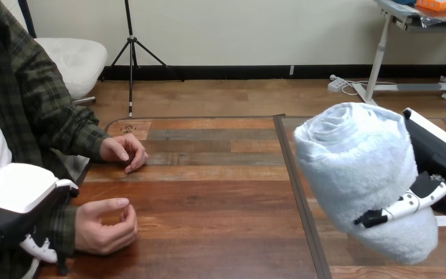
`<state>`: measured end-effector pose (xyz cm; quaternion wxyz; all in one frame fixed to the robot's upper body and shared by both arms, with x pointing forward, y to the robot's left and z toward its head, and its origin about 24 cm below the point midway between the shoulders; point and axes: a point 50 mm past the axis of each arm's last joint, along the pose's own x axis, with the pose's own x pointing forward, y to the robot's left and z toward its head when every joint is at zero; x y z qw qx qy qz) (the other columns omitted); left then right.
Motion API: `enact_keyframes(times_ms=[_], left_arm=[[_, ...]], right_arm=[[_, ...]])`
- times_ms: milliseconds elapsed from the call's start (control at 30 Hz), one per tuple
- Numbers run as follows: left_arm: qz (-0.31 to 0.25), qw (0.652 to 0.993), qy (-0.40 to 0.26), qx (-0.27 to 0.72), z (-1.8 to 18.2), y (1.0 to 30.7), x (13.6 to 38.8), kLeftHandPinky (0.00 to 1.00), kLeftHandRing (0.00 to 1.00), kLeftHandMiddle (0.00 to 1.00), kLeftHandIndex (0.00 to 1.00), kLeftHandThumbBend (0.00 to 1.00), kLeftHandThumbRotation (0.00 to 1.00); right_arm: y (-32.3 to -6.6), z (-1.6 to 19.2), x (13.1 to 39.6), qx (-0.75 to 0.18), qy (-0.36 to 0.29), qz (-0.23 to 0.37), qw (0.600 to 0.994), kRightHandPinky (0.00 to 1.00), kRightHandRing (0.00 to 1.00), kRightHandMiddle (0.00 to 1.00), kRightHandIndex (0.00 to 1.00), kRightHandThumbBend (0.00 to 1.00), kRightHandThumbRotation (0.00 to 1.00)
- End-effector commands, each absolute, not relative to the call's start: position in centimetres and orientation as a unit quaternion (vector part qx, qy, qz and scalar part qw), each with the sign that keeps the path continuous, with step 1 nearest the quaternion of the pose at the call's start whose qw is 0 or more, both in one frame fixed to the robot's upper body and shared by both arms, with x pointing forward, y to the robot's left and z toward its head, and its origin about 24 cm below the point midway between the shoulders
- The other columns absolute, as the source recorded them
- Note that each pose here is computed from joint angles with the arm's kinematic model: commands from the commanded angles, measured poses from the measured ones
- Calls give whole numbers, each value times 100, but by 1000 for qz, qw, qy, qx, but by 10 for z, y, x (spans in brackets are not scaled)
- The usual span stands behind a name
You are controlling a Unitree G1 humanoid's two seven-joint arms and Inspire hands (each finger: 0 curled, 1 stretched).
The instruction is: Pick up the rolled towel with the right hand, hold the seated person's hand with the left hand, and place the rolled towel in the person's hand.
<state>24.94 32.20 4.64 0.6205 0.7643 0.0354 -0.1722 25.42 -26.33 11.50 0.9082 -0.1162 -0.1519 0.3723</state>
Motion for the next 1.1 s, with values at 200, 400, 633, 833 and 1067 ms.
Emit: enact_keyframes(times_ms=[200, 400, 633, 833, 1067], left_arm=[[-160, 594, 55, 787, 50, 336, 252, 62, 68, 72, 72, 100, 17], [-161, 595, 64, 785, 50, 337, 253, 61, 67, 71, 70, 100, 15], [-163, 592, 69, 786, 48, 338, 253, 60, 66, 72, 69, 99, 14], [-162, 597, 72, 783, 44, 340, 250, 55, 61, 67, 66, 99, 7], [-167, 607, 80, 773, 44, 341, 248, 47, 54, 59, 63, 99, 2]], right_arm=[[-266, 143, 254, -135, -216, 370, 893, 19, 27, 38, 44, 78, 3], [-267, 145, 253, -137, -219, 371, 892, 19, 27, 38, 44, 78, 3], [-267, 146, 252, -148, -223, 369, 890, 19, 27, 38, 43, 78, 5], [-268, 147, 252, -141, -226, 373, 889, 19, 28, 38, 43, 79, 6], [-268, 148, 252, -141, -230, 377, 886, 19, 27, 38, 43, 79, 6]])
